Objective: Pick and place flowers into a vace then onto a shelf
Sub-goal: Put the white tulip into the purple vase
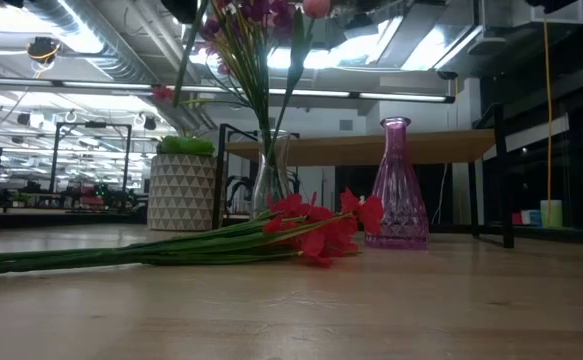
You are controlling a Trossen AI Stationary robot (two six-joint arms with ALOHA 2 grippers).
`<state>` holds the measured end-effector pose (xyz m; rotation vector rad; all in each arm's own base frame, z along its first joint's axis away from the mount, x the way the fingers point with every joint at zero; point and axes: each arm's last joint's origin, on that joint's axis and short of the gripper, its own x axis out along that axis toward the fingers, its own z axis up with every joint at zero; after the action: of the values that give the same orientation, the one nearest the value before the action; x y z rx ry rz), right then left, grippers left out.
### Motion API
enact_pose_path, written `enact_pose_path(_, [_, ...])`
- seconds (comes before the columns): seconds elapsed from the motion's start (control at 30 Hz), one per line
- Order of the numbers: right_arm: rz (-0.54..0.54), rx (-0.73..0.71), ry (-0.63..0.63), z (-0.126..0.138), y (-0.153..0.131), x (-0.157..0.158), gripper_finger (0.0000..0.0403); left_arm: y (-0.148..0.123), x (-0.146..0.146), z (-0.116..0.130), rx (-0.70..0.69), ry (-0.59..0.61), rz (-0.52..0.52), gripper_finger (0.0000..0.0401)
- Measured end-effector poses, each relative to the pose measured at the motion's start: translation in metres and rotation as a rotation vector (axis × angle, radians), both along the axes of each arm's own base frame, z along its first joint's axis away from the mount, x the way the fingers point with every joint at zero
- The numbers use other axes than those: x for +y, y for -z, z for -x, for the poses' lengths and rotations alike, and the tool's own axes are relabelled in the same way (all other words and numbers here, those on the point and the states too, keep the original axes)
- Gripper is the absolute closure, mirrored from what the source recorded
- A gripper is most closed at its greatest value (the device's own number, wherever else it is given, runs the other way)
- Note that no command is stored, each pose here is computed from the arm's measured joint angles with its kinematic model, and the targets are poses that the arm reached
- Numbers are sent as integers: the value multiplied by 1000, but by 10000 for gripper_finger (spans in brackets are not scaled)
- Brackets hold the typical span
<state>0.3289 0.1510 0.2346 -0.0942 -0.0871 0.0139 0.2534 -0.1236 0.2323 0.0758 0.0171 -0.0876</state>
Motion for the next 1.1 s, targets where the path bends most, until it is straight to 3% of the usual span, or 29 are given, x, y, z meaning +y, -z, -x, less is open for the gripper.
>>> enact_pose_path(0.73, [-19,-76,-33,-17,9,-13,165,13,12,-18,-28,-52,23,398])
enact_pose_path(1.1, [-4,-43,-32,-18,11,-13,206,9,7,-17,-84,-11,-2,398])
